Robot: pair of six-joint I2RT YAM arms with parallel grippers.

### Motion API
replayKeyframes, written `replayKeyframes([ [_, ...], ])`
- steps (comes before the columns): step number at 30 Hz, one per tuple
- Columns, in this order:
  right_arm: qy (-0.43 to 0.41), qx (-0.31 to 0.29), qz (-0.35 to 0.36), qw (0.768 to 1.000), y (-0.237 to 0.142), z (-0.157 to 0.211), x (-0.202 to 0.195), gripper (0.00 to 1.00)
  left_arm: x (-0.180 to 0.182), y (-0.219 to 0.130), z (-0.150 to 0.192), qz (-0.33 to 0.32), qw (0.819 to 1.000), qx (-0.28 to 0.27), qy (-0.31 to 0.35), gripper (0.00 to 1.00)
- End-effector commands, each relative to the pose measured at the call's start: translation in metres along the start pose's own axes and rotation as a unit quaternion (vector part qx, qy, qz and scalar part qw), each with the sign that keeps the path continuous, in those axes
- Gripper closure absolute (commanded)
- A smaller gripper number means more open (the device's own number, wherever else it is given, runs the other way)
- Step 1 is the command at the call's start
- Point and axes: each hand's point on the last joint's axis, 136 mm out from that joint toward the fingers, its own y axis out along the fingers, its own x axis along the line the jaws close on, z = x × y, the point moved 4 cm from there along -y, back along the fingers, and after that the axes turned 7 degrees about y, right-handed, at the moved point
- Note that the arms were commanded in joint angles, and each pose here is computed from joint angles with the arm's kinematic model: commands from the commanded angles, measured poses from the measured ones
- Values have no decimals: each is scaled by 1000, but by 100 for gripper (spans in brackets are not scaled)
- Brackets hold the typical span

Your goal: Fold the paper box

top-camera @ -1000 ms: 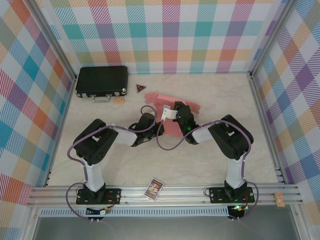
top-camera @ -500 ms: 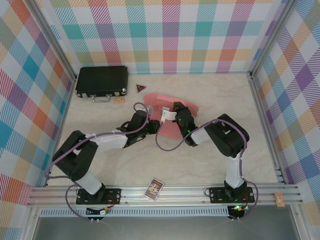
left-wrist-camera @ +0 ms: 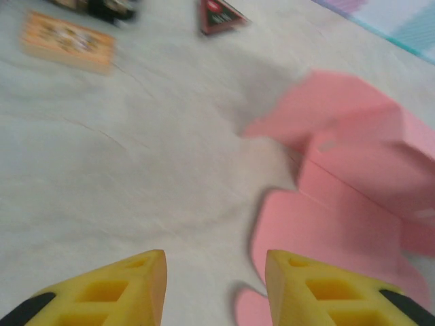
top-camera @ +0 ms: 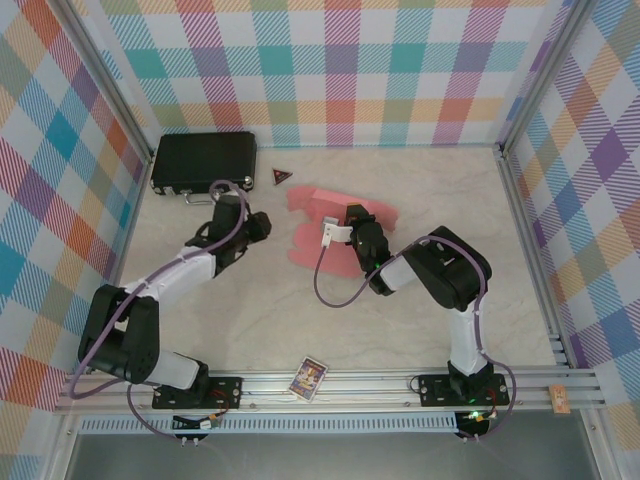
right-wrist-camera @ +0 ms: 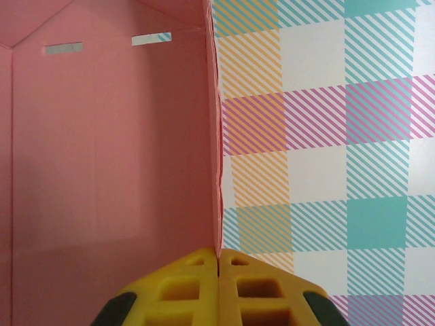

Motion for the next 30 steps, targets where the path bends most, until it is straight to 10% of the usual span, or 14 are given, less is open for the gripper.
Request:
replayKeyframes([
  [1, -7, -8, 1, 1000, -3, -3, 5, 100, 22, 14, -12, -43, 999, 18, 1, 57],
  [30, -1, -27, -9, 1000, -9, -13, 15, 100, -45, 174, -50, 67, 987, 143, 22, 52],
])
